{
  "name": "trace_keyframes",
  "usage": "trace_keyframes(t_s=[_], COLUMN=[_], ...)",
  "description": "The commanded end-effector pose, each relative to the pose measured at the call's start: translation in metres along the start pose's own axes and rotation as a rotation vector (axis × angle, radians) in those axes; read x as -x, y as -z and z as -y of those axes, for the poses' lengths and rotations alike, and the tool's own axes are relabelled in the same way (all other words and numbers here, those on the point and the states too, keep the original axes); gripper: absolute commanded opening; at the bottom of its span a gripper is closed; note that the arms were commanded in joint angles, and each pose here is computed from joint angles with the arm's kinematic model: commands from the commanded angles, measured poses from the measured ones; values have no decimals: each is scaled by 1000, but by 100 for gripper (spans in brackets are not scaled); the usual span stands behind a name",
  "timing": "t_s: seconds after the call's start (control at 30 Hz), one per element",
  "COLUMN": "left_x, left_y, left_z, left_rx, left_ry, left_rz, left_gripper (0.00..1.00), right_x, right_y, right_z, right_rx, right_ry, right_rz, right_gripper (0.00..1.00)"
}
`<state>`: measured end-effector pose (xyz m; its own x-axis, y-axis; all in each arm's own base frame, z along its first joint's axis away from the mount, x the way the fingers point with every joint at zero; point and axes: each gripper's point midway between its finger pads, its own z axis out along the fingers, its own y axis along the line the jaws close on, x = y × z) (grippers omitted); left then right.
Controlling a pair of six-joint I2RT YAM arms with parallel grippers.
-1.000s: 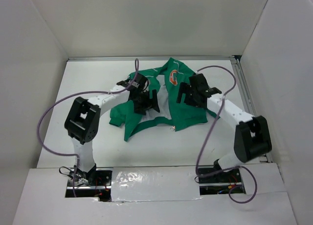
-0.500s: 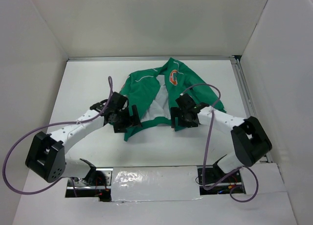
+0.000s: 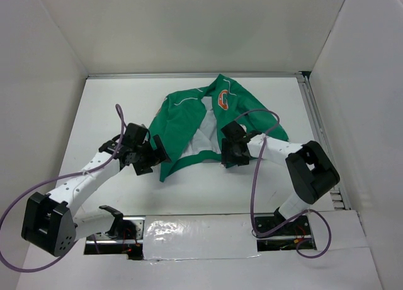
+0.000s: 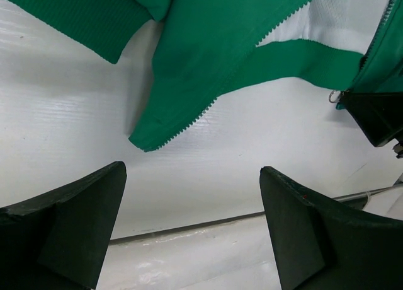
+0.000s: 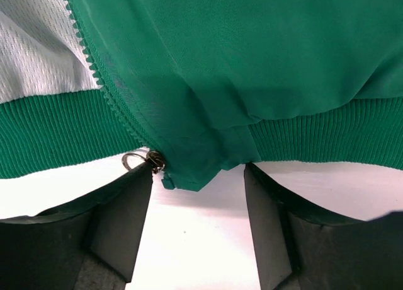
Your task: Zip up the jacket
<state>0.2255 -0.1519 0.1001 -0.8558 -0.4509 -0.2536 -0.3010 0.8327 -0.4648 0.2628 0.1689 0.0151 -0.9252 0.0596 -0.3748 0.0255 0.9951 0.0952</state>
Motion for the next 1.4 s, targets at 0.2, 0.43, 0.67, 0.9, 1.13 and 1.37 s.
trace_keyframes(t_s=[0.2,0.43,0.67,0.9,1.13,1.37], left_x=[3,7,12,13,4,-4], left_y=[-2,-7,-9,-14,-17,-20], left_z=[-2,-4,-11,-20,-26,-23], left_rx=[-25,-44,-26,5,-3,-28], left_ry=[-4,-29,-2,11,17,5], left_rz=[11,21,31,29,10,-36], left_gripper=[99,99,99,99,99,99], right_x=[19,29,24,12,16,31], right_y=[30,30,1,-19,-7,33], right_z=[-10,-8,-7,1,-9,-53], right_rx=[38,28,-17,-70,17,335], right_ry=[-74,-77,-87,-112,-62,38], right_rz=[88,117,37,-10,19,128], right_gripper=[76,76,67,33,18,10])
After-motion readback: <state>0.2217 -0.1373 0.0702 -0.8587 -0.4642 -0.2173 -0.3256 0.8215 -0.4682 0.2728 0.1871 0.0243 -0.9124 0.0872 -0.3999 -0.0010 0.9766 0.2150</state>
